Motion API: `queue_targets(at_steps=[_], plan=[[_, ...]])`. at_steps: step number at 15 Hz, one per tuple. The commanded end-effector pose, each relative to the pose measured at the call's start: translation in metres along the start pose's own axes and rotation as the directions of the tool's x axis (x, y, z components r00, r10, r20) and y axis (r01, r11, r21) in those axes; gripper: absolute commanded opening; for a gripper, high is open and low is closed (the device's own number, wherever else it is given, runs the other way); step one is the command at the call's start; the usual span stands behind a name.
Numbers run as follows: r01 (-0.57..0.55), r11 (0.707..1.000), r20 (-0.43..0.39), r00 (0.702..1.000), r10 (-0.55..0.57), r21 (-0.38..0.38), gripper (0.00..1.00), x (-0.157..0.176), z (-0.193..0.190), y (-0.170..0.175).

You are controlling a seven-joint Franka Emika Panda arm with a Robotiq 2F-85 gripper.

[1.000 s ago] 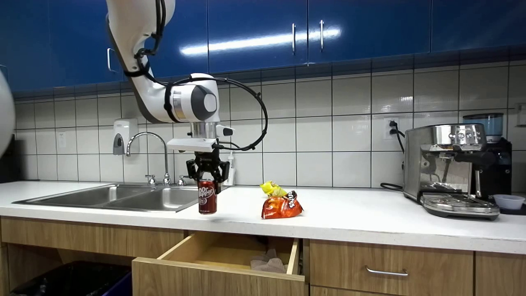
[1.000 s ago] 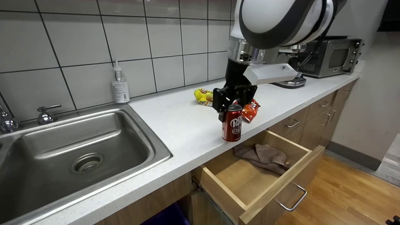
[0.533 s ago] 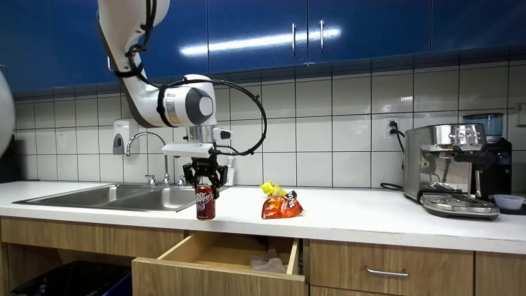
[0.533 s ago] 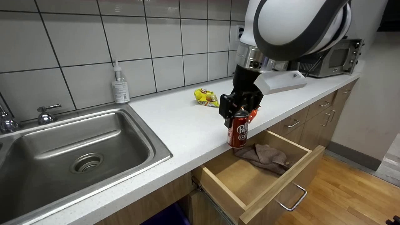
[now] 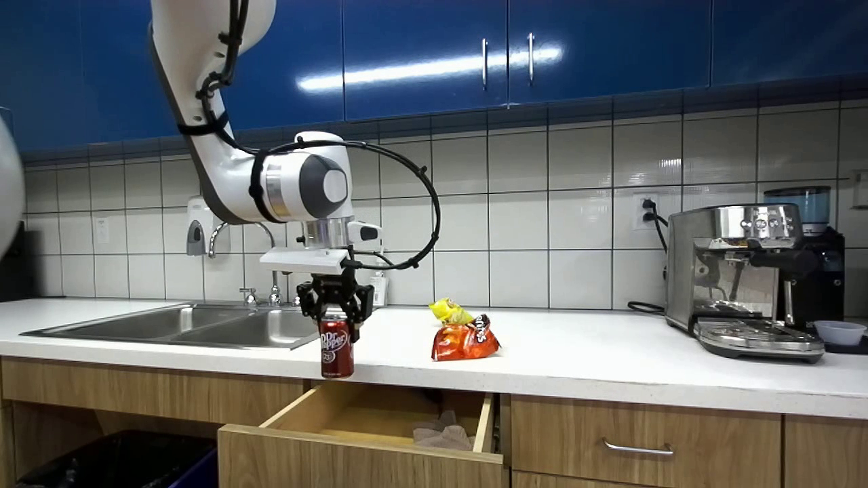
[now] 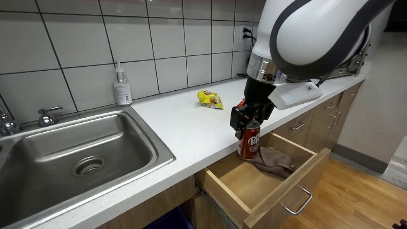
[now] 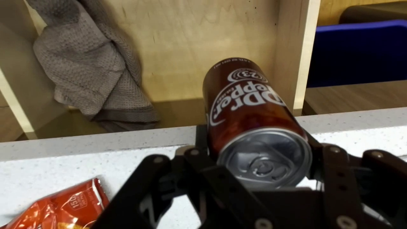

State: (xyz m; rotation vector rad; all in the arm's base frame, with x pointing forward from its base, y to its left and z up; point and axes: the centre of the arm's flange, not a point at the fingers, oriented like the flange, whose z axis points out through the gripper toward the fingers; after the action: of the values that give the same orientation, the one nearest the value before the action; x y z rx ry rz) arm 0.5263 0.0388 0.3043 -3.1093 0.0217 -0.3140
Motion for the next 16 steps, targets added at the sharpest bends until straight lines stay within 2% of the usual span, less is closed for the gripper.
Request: queue_targets(at_steps=[1, 16], plan=[[-0.002, 1.000, -0.027, 1.000, 0.001, -0.013, 0.39, -0.013, -0.005, 0.005], [0.003, 0.999, -0.020, 1.000, -0.004, -0.037, 0.39, -0.027, 0.039, 0.017]])
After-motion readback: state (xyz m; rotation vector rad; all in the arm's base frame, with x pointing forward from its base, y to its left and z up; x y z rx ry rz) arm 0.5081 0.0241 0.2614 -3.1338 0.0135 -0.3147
